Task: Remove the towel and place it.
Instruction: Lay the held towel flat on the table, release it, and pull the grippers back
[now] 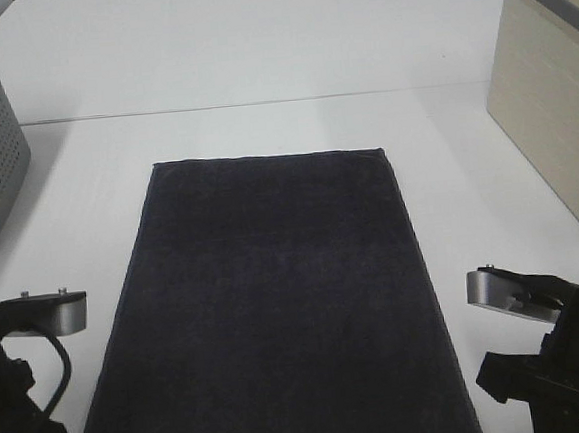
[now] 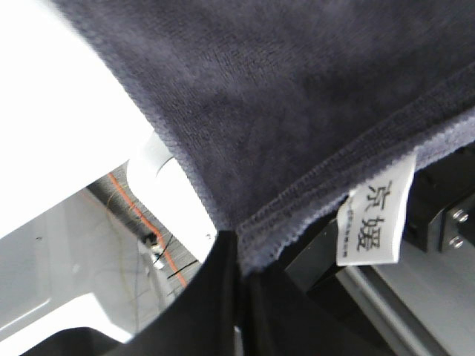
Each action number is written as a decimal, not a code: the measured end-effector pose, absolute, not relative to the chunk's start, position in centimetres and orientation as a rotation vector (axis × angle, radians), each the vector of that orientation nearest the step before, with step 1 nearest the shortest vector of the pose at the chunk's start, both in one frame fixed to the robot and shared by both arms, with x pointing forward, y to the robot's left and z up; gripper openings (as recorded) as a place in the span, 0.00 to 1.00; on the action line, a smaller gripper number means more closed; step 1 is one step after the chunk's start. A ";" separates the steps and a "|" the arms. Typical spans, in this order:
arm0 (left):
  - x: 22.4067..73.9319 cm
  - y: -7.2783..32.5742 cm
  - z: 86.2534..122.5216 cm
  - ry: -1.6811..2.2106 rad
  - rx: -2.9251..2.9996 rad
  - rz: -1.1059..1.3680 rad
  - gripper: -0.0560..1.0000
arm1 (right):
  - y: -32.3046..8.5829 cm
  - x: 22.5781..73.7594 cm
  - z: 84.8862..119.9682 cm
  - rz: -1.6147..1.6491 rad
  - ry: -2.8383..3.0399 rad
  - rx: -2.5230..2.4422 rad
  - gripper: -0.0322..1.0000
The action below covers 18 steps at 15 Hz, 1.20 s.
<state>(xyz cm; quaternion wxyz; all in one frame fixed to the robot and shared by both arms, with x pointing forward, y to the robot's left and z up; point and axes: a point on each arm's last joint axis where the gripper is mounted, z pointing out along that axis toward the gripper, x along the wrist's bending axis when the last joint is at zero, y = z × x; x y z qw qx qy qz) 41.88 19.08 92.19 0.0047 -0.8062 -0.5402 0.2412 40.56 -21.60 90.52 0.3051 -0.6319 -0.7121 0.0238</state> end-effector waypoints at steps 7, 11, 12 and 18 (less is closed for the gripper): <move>42.5 15.4 90.6 -1.460 -2.588 0.696 0.05 | -22.3 40.5 89.5 0.130 -1.956 -1.618 0.05; 42.2 14.7 90.8 -1.422 -2.574 0.720 0.05 | -22.4 40.4 89.5 0.142 -1.961 -1.607 0.05; 42.1 14.6 90.8 -1.421 -2.568 0.729 0.05 | -22.4 40.4 89.5 0.145 -1.960 -1.603 0.05; 41.7 14.7 90.9 -1.399 -2.538 0.769 0.14 | -21.9 40.4 89.7 0.096 -1.933 -1.578 0.17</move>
